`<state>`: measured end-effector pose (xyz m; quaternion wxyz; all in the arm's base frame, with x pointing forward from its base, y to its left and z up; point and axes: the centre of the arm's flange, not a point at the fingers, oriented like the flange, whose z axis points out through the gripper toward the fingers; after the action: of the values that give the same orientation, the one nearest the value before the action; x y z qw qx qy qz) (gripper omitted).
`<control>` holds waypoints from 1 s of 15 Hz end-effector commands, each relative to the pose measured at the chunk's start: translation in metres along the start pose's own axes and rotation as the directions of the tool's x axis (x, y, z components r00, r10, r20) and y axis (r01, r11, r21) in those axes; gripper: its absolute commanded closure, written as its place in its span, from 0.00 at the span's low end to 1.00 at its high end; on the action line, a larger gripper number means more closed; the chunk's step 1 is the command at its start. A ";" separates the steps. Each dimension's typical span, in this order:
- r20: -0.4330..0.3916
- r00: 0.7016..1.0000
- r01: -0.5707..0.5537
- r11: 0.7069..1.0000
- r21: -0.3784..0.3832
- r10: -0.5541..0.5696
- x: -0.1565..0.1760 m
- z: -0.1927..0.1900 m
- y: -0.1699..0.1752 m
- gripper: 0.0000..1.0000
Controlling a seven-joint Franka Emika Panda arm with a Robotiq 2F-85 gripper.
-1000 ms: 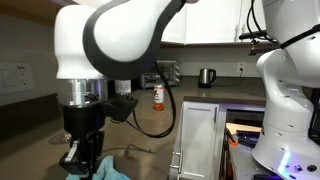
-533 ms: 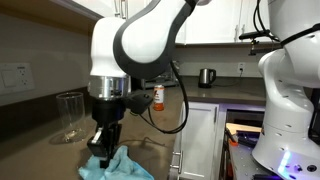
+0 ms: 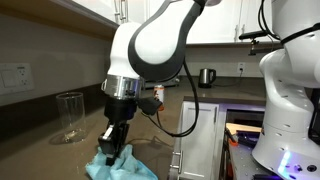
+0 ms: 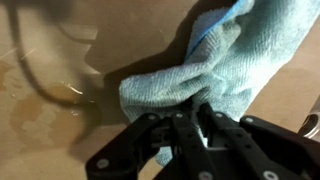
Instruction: Use the towel to wipe the counter
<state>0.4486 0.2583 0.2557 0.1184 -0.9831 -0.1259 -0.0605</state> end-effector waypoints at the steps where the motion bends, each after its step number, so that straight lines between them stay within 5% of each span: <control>1: 0.025 0.999 0.028 0.999 0.036 -0.029 -0.026 0.015 0.021 0.94; 9: 0.219 0.976 -0.033 0.996 0.081 0.015 -0.015 -0.015 0.046 0.94; 15: 0.398 0.914 -0.067 0.997 -0.028 0.072 -0.006 -0.025 0.056 0.94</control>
<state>0.4475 0.1974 0.2549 0.1165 -0.9791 -0.1249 0.1104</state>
